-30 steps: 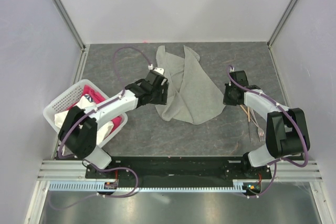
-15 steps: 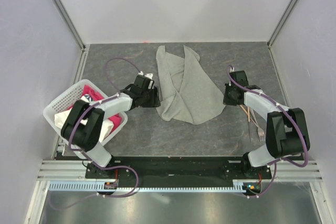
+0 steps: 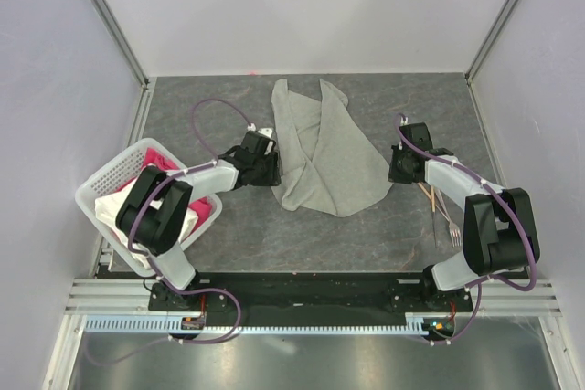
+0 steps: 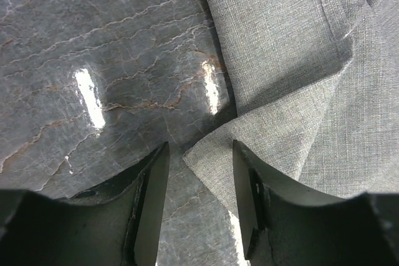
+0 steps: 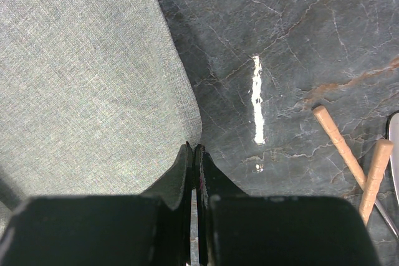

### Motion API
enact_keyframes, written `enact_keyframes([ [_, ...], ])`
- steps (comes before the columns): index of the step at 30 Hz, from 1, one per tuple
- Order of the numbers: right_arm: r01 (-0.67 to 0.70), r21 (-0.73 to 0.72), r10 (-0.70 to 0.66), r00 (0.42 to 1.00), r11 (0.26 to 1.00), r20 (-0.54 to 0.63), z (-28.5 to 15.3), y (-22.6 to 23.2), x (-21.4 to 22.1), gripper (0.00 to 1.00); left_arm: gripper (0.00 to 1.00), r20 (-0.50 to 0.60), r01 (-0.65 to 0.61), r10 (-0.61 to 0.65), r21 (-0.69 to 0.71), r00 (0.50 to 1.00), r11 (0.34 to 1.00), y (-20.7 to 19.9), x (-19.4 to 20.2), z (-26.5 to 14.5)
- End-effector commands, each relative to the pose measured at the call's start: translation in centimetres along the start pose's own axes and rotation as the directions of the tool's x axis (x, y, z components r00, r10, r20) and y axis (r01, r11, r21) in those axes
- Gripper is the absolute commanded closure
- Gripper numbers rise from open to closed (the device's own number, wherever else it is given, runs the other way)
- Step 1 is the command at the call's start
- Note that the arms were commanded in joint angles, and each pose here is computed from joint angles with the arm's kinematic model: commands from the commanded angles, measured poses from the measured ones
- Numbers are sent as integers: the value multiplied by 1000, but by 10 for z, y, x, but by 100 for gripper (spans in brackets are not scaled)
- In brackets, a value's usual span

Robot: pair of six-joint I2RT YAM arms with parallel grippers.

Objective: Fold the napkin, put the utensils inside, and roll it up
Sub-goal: Flatten the napkin out

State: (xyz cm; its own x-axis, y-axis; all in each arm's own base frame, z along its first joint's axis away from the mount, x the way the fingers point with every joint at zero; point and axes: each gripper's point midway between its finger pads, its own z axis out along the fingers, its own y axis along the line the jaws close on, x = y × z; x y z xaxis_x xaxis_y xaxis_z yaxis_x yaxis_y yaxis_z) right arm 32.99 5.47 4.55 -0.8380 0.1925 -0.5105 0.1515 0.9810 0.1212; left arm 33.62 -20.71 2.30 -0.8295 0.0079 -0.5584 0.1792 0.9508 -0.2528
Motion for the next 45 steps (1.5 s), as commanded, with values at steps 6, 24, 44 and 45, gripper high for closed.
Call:
enact_keyframes([
  [6,5,-11,-5,999,1000,31,-7,3,-11,100,52,-71,-146,134,-191,988,971,14,25,7],
  [24,1,-14,-1,999,1000,41,-8,5,-16,100,98,-166,-154,127,-161,978,975,8,66,9],
  [44,-2,-69,32,900,998,435,-178,15,-123,100,98,449,1,-105,227,887,974,-61,-72,-217],
  [45,0,-74,35,883,997,469,-195,15,-129,100,98,471,-3,-120,252,874,968,-66,-81,-232],
])
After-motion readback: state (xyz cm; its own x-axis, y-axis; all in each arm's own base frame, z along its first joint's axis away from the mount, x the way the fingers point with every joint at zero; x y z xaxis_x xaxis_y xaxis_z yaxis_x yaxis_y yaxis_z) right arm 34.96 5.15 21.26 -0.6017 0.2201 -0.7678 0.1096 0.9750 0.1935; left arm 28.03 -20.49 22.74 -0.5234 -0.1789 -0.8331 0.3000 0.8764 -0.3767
